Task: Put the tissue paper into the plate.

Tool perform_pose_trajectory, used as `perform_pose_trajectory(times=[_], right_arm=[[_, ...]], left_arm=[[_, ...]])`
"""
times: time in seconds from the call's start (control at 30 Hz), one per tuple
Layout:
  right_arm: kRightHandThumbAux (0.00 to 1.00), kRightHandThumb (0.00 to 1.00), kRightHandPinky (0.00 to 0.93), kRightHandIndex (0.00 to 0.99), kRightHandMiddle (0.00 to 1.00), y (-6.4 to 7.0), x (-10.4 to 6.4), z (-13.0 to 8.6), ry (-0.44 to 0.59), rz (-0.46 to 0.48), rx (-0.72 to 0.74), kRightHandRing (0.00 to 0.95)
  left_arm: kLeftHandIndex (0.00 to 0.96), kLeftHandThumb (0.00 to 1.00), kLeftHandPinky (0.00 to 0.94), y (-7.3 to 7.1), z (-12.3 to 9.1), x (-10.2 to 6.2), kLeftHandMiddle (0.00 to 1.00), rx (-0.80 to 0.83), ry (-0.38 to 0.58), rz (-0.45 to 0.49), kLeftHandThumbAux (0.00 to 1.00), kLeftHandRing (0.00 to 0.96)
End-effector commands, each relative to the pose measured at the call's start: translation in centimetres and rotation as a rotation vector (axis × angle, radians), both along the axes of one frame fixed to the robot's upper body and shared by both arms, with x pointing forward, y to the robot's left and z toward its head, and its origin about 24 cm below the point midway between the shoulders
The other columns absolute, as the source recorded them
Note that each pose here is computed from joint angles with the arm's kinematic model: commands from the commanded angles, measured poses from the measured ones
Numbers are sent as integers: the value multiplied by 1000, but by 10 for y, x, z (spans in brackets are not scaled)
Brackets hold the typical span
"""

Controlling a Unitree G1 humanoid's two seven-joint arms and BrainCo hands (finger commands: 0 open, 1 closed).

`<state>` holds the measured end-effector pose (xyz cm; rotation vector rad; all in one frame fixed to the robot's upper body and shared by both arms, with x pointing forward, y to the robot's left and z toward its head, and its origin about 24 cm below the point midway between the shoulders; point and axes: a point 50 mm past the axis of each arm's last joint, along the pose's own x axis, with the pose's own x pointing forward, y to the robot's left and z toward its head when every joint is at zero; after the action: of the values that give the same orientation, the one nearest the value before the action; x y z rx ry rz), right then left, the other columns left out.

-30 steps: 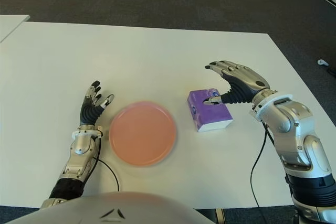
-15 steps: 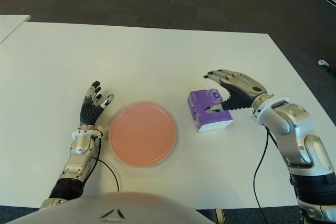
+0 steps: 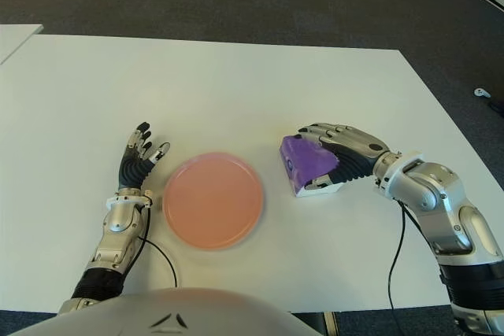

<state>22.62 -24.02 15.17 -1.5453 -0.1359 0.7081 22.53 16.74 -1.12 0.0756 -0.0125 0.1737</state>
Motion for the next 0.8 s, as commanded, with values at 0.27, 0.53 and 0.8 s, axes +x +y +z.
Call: perform_pose_trajectory(times=[0.27, 0.53, 0.8], right_arm=[[445, 15, 0, 0, 0, -1, 1, -11, 40, 15, -94, 0], [448, 16, 0, 0, 0, -6, 5, -24, 37, -5, -107, 0], [444, 27, 0, 0, 0, -10, 15, -34, 19, -35, -106, 0]], left_arm=[[0, 0, 0, 7, -14, -11, 0, 10, 79, 14, 636, 0], [0, 0, 0, 8, -14, -11, 0, 9, 76, 35, 644, 0], [0, 0, 0, 9, -15, -11, 0, 15, 64, 35, 650, 0]])
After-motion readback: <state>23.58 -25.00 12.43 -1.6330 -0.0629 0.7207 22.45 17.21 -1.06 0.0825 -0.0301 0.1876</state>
